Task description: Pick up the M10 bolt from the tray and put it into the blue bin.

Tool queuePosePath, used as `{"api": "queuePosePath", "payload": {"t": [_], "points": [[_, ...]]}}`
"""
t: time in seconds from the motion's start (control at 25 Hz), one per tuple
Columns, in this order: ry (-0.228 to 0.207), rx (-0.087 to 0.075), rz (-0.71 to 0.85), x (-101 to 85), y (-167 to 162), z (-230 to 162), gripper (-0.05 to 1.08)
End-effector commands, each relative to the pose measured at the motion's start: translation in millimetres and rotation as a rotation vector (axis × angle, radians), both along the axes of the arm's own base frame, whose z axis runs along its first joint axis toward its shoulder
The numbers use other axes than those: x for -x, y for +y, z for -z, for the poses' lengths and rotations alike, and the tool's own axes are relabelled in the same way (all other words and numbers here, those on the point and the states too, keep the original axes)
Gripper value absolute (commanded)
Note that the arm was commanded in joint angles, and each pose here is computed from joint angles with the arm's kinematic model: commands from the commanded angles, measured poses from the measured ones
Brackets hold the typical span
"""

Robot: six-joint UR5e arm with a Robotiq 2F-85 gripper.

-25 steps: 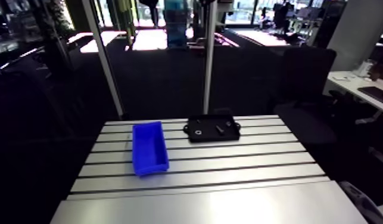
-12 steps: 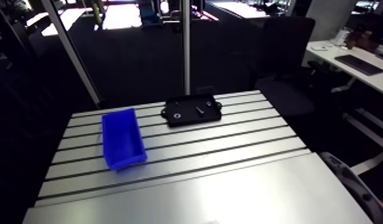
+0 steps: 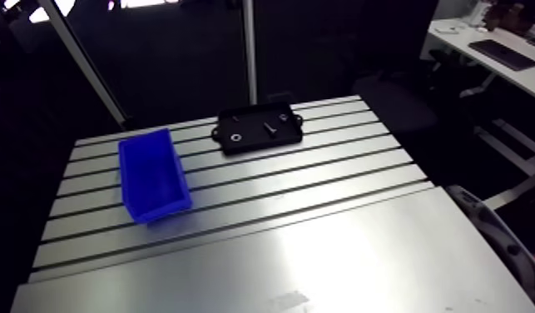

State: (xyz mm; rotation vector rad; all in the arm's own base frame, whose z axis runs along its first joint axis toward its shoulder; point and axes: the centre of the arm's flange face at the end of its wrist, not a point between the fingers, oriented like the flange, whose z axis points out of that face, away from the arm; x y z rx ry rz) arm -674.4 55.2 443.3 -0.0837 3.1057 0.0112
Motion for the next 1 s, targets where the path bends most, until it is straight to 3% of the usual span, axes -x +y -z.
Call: {"api": "queuePosePath", "payload": {"t": [0.04, 0.16, 0.36, 1.0], "points": [[-0.017, 0.003, 0.038, 14.3, 2.2, 26.4, 0.01], [-0.004, -0.008, 0.057, 19.8, 2.2, 32.8, 0.01], [-0.012, 0.000, 0.059, 24.2, 1.7, 43.4, 0.01], [-0.027, -0.006, 0.040, 22.5, 1.3, 53.8, 0.01]]}}
